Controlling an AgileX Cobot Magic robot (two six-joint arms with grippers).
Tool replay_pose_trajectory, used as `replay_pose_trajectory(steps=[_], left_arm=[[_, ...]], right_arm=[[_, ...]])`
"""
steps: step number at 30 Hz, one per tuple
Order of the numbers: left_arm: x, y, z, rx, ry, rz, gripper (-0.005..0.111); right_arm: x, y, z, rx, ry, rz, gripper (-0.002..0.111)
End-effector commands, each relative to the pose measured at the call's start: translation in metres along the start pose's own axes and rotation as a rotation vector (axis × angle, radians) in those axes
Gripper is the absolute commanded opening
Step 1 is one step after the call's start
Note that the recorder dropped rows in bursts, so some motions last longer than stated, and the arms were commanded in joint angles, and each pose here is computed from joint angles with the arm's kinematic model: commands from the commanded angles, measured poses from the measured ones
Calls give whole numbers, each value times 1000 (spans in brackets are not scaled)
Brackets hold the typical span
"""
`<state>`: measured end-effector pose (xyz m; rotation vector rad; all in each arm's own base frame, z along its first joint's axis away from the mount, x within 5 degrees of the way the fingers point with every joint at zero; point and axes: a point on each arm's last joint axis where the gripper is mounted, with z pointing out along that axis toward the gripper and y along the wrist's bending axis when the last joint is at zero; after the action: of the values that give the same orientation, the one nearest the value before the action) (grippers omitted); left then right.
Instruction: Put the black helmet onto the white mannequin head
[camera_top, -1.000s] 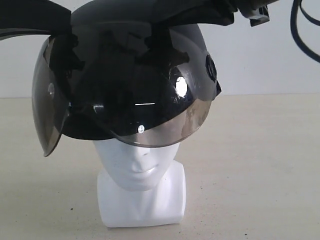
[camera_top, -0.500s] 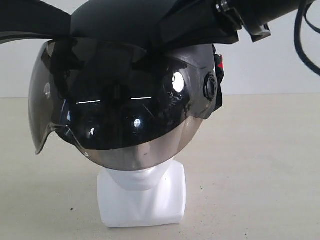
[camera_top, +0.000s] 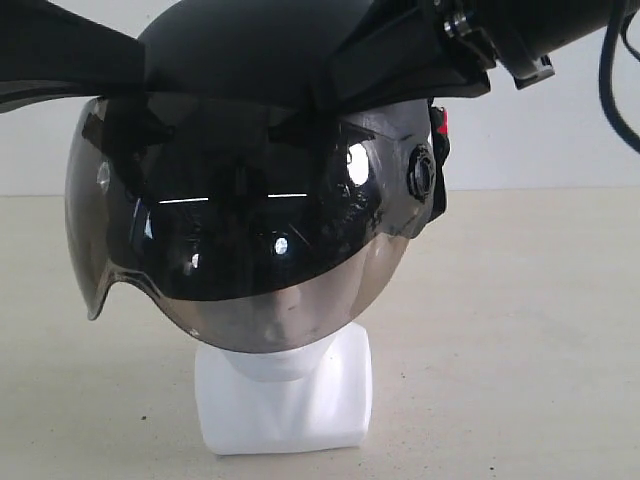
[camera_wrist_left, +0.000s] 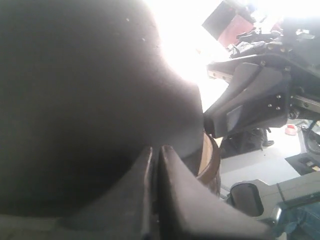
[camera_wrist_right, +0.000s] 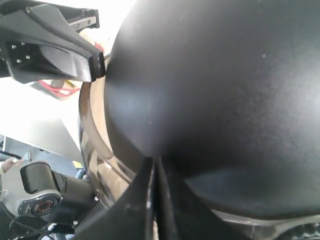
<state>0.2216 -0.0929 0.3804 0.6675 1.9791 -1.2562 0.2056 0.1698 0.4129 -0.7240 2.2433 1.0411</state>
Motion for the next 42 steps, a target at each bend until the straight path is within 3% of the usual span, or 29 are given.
replay_pose_trajectory(steps=[1,16,35,42], left_arm=[[18,8,9,-30,110,-6,4],[46,3,9,-30,155,-33,4],[58,5,10,-28,172,-60,4],[57,-12,1,-29,140,13,4]], right_arm=[[7,-14,10,67,80,-15,0],[6,-14,10,72,70,-9,0],[22,-26,24,72,143,32,0],[16,-14,-2,129,2,7,0]])
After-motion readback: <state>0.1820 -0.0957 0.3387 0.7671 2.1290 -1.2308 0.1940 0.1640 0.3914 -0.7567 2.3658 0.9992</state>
